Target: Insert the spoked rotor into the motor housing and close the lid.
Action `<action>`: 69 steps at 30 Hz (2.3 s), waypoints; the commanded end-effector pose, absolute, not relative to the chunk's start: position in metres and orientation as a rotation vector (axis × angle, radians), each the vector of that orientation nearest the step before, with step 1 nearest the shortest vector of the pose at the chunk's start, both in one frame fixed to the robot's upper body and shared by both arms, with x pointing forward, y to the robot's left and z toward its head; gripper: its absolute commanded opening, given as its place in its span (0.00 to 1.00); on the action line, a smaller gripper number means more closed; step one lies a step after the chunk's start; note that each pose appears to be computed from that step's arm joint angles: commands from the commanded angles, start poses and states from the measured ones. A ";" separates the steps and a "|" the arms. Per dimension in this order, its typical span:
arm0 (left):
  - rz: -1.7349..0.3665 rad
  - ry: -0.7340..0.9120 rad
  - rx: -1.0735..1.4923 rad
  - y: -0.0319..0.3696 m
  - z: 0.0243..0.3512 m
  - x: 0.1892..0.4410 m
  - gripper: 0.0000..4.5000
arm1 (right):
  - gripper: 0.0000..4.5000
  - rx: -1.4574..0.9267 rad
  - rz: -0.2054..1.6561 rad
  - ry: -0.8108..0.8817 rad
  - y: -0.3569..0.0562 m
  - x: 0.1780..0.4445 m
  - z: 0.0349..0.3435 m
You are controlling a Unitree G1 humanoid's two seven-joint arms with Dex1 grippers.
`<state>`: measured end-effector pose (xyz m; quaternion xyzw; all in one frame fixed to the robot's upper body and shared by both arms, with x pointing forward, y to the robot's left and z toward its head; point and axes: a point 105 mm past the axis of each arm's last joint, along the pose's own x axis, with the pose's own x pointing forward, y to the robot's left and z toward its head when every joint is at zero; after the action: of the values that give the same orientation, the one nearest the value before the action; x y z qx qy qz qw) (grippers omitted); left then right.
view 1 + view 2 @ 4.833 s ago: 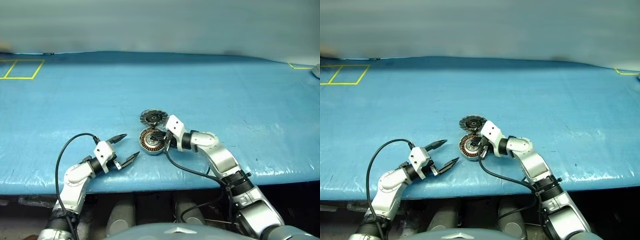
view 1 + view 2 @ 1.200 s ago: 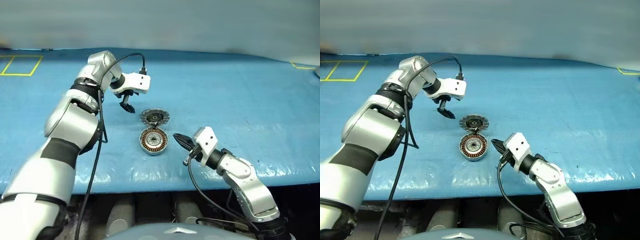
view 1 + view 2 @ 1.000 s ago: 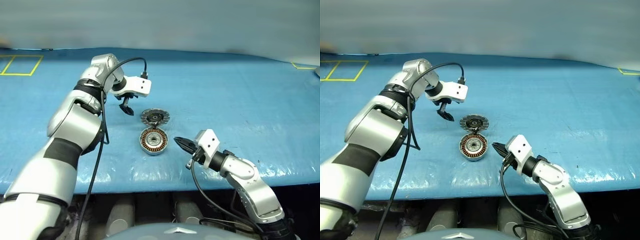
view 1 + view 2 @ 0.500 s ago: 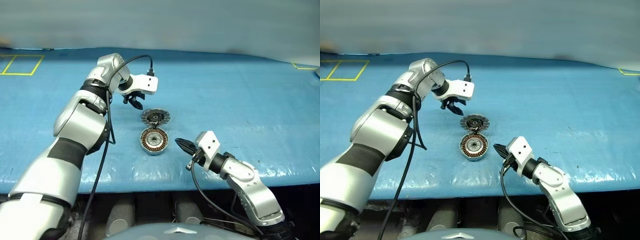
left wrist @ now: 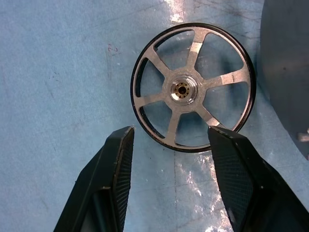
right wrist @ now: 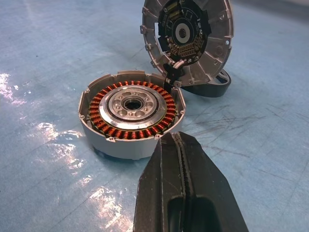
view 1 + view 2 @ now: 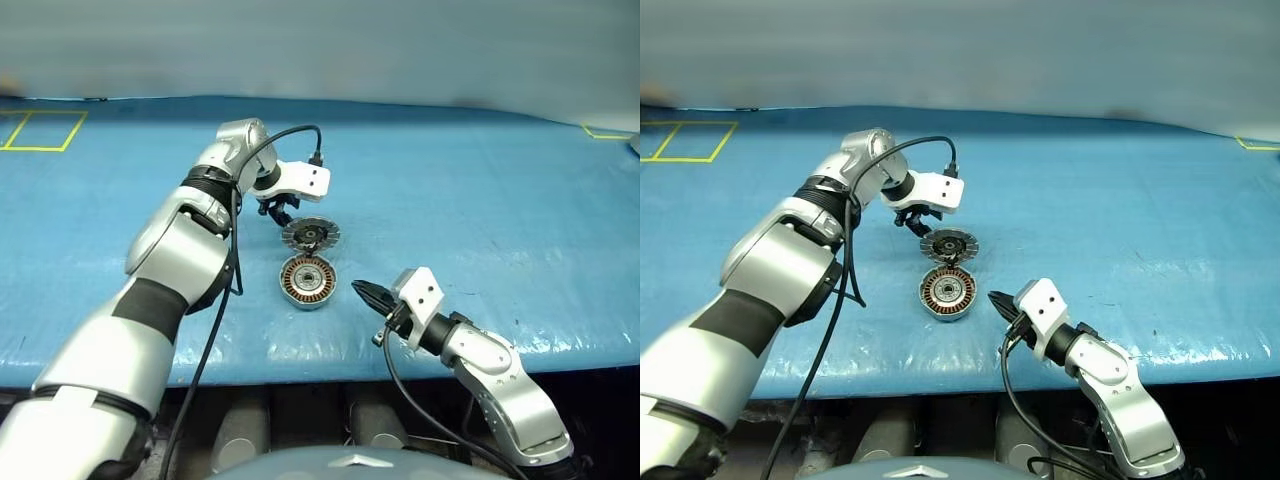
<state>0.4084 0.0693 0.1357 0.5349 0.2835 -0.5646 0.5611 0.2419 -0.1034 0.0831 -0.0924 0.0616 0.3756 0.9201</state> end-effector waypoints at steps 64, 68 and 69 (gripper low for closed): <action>-1.168 0.508 0.971 0.165 0.137 0.411 0.01 | 0.00 -0.159 0.671 0.000 -0.116 0.266 0.108; -1.148 0.473 0.852 0.195 0.127 0.399 0.01 | 0.00 -0.137 0.635 -0.023 -0.128 0.269 0.103; -1.140 0.449 0.820 0.196 0.127 0.398 0.01 | 0.00 -0.136 0.634 -0.028 -0.130 0.268 0.102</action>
<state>0.3923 0.2010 0.1070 0.3772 0.2560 -0.5202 0.7222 0.2683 -0.1259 0.0919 -0.0677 0.0163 0.3158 0.9463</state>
